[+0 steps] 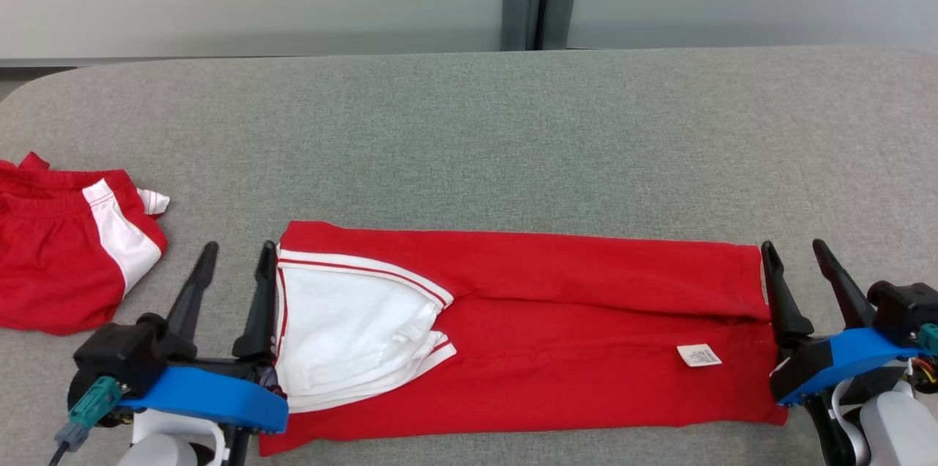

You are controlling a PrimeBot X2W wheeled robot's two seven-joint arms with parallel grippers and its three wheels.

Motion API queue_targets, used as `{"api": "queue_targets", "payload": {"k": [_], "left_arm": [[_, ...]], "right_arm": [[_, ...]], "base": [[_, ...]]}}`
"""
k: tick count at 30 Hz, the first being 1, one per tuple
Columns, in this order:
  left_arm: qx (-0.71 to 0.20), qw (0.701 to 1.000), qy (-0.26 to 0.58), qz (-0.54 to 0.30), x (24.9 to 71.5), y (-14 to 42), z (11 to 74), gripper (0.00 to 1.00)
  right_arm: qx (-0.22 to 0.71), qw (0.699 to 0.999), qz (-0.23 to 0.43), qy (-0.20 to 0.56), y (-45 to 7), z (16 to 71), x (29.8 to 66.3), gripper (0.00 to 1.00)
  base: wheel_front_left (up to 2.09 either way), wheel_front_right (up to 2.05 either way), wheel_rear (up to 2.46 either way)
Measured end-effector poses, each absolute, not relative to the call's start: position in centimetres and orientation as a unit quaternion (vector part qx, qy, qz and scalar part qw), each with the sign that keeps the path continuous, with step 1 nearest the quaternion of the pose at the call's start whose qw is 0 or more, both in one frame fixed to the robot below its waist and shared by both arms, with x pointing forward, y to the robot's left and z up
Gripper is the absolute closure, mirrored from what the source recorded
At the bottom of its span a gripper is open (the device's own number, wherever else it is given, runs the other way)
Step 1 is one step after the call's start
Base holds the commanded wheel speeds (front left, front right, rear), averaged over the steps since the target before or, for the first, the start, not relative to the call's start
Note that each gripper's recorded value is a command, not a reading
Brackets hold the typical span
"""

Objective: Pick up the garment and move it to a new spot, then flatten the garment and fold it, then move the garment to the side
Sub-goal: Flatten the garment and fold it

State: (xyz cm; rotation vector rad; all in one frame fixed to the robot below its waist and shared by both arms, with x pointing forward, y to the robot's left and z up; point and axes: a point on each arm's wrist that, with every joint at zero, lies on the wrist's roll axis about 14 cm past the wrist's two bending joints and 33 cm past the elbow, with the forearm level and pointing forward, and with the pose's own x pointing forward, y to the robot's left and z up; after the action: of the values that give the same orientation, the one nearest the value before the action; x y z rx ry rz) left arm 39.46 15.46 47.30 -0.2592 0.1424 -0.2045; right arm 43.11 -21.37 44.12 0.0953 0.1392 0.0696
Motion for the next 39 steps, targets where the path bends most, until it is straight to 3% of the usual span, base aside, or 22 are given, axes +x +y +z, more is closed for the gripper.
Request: {"api": "queue_targets", "payload": {"k": [10, 23, 24, 25, 26, 33, 39], "left_arm": [[-0.057, 0.998, -0.014, 0.019, 39.6, 20.9, 49.7, 0.00], [-0.007, 0.998, 0.031, 0.060, 37.7, 23.2, 45.9, 0.00], [-0.006, 0.998, 0.033, 0.060, 37.6, 23.2, 45.8, 0.00], [-0.005, 0.998, 0.036, 0.059, 37.5, 23.1, 45.6, 0.00], [-0.005, 0.998, 0.038, 0.058, 37.4, 23.1, 45.5, 0.00], [-0.001, 0.997, 0.054, 0.055, 36.8, 23.1, 44.5, 0.00], [0.005, 0.997, 0.068, 0.036, 36.4, 22.2, 43.7, 0.00]], "right_arm": [[0.069, 0.988, 0.021, 0.137, -20.9, 39.9, 41.4, 0.00], [0.102, 0.975, 0.012, 0.198, -19.4, 36.1, 39.3, 0.02], [0.103, 0.974, 0.014, 0.200, -19.2, 36.0, 39.3, 0.55], [0.105, 0.974, 0.015, 0.202, -19.1, 36.0, 39.2, 0.73], [0.109, 0.973, 0.016, 0.202, -18.9, 36.0, 39.2, 1.00], [0.123, 0.973, 0.014, 0.193, -18.7, 36.6, 39.0, 1.00], [0.107, 0.980, -0.043, 0.162, -24.4, 38.7, 39.3, 1.00]], "base": [[0.00, 0.00, 0.00], [0.00, 0.00, 0.00], [0.00, 0.00, 0.00], [0.00, 0.00, 0.00], [0.00, 0.00, 0.00], [0.00, 0.00, 0.00], [0.00, 0.00, 0.00]]}}
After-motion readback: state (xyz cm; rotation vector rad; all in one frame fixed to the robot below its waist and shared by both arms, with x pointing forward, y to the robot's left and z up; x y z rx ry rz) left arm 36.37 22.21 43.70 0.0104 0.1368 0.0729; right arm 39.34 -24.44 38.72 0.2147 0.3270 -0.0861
